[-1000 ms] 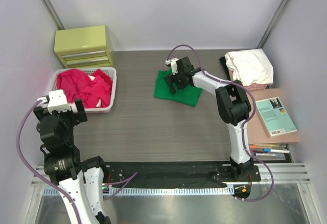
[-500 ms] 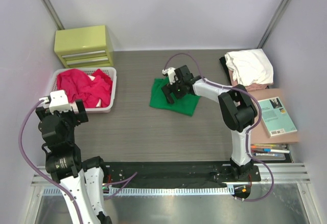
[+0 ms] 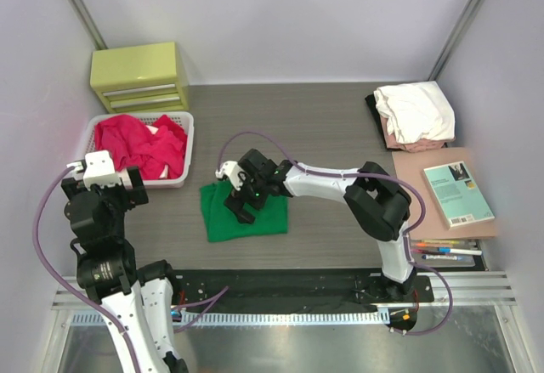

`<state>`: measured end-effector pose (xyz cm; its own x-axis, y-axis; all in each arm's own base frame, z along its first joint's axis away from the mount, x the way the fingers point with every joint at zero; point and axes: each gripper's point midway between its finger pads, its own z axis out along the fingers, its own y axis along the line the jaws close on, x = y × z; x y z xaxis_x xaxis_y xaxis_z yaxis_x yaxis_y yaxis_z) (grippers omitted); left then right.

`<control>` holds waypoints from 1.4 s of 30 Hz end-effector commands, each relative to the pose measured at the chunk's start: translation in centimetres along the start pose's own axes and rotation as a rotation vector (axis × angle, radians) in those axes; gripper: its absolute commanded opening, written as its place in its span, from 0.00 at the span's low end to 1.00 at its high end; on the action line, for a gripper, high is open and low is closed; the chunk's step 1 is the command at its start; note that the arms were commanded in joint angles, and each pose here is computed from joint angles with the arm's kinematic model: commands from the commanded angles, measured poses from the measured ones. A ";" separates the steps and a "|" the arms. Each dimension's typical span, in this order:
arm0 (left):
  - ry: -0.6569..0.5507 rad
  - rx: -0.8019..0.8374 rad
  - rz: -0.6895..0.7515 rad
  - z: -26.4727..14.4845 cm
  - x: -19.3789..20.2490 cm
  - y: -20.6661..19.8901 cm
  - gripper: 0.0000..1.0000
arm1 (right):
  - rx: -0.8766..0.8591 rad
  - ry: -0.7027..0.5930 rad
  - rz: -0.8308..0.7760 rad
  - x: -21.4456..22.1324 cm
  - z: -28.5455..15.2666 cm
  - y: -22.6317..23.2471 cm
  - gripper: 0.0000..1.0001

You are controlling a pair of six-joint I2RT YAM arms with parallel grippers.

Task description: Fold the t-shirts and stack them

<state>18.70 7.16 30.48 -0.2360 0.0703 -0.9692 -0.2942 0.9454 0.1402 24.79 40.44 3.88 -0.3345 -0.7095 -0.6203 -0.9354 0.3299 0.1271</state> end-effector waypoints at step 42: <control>0.024 0.038 -0.026 0.6 1.7 -0.8 1.00 | 0.130 -0.082 -0.010 0.6 -6.4 -4.9 1.00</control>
<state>18.89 6.75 27.80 -0.2777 0.0389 -0.9599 -0.2667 0.9568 0.1159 27.97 33.79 7.95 -0.3117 -0.6815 -0.6621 -0.9117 0.4108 0.0063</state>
